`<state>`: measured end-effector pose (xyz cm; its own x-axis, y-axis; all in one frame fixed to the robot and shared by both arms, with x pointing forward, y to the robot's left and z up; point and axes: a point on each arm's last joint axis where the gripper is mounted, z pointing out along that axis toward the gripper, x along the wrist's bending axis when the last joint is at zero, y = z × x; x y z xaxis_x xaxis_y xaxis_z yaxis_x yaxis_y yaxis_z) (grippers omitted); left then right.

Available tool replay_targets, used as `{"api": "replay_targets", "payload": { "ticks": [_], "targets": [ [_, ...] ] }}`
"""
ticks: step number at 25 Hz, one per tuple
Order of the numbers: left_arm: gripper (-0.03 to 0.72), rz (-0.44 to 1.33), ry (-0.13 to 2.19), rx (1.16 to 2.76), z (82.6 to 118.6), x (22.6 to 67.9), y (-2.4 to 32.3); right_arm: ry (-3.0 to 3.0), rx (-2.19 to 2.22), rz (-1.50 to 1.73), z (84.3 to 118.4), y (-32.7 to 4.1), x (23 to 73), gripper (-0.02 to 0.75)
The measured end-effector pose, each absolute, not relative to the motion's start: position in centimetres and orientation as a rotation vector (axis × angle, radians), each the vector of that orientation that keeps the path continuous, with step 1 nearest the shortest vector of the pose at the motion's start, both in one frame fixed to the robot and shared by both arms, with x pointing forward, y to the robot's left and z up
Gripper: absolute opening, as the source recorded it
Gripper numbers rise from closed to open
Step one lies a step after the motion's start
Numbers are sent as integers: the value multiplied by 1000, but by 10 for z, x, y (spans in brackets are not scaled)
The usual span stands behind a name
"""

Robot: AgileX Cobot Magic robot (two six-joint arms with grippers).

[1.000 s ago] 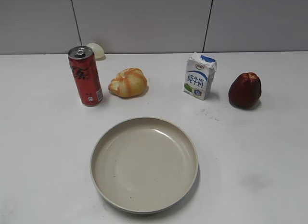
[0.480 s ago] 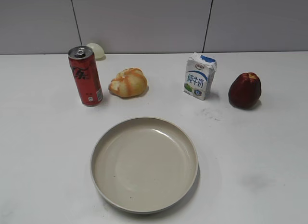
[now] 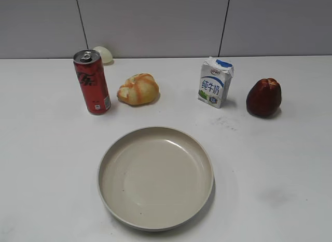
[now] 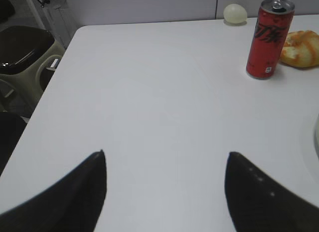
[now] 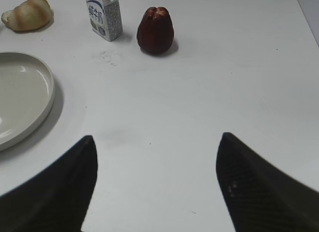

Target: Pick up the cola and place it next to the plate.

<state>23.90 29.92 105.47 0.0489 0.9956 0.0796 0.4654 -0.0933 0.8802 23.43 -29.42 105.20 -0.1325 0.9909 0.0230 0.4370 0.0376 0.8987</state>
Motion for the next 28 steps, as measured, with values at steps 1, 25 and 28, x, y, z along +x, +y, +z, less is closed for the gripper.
{"api": "replay_targets", "payload": {
  "ticks": [1,25,28],
  "targets": [
    [560,966,1508,1661,1056,243,299,1649,1464,1054,1052,-294,234,594],
    [659,463,1651,2019,1096,435,282,1649,1464,1054,1052,-294,234,594],
    [659,444,1557,2150,1101,466,263,1649,1464,1054,1052,-294,234,594]
  ]
}}
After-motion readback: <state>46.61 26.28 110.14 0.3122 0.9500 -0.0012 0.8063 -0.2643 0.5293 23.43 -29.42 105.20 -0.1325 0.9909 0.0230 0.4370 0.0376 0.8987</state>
